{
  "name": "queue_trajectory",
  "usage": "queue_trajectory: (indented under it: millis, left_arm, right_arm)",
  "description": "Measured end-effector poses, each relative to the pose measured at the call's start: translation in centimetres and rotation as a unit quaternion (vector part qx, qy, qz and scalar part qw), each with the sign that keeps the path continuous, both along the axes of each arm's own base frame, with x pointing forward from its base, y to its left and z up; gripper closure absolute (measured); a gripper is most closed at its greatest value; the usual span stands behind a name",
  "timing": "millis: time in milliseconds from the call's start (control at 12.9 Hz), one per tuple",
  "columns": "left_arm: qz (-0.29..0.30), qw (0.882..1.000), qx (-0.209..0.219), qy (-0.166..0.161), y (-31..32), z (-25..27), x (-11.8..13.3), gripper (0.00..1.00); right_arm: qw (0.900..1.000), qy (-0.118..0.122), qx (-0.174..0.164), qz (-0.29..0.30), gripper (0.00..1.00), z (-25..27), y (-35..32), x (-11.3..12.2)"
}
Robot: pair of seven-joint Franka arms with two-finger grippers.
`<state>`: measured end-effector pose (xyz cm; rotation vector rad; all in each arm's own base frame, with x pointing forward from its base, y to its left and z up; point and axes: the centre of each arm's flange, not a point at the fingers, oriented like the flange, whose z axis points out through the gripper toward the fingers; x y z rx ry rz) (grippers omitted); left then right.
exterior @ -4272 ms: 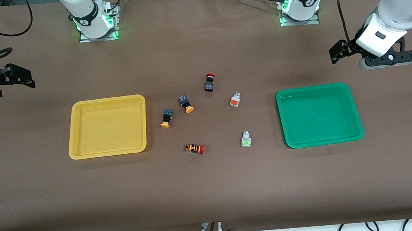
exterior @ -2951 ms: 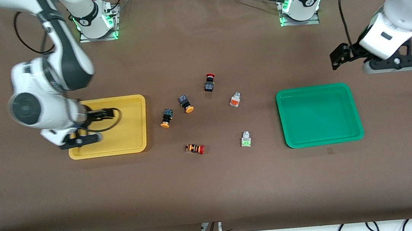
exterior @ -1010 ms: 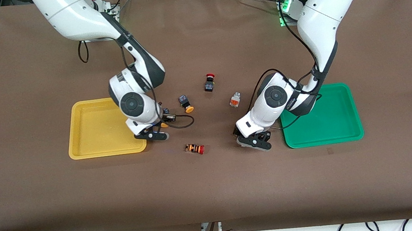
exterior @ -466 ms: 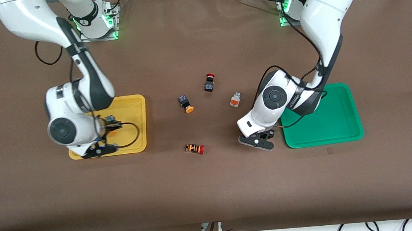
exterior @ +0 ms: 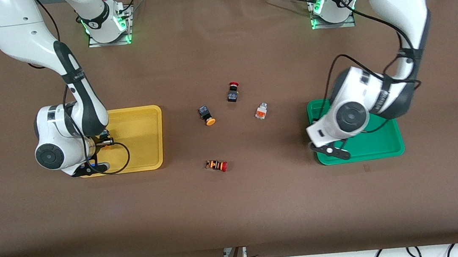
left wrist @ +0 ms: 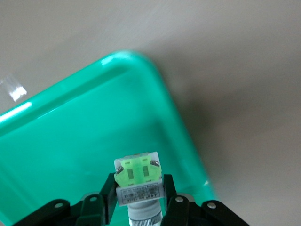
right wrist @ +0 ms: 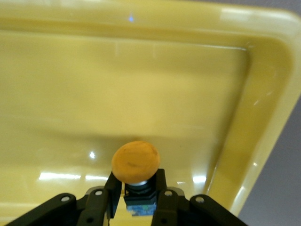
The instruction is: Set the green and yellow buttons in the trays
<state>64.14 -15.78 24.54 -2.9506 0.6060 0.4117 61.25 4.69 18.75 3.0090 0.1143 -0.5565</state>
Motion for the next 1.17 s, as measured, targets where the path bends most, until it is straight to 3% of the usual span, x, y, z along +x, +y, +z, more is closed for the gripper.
queue_trajectory:
  millis: [155,311,466,621,854,1165]
  left_arm:
    - [0.001,1.000,-0.014,0.006,2.3,-3.9,-0.7,0.57]
    - [-0.007,1.000,-0.017,0.011,1.1,-3.6,-1.2,0.41]
    - [-0.015,1.000,-0.017,0.013,-1.9,0.2,-2.1,0.19]
    - [0.013,0.999,-0.032,0.007,-6.4,3.9,-3.7,0.00]
    - [0.069,0.997,-0.034,-0.001,-13.9,4.7,-7.1,0.00]
    - [0.087,0.993,-0.076,-0.023,-20.9,-2.0,-11.0,0.00]
  right_arm:
    - [1.000,-0.005,0.001,0.001,0.66,0.2,0.1,0.1]
    - [1.000,-0.026,0.012,0.013,0.46,2.1,1.9,1.4]
    - [0.997,-0.045,0.044,0.049,0.26,6.2,8.5,2.7]
    - [0.994,-0.059,0.068,0.069,0.03,9.1,15.6,2.2]
    - [0.988,-0.071,0.092,0.099,0.00,8.7,24.9,-0.8]
    - [0.986,-0.086,0.102,0.095,0.00,6.0,35.8,-6.8]
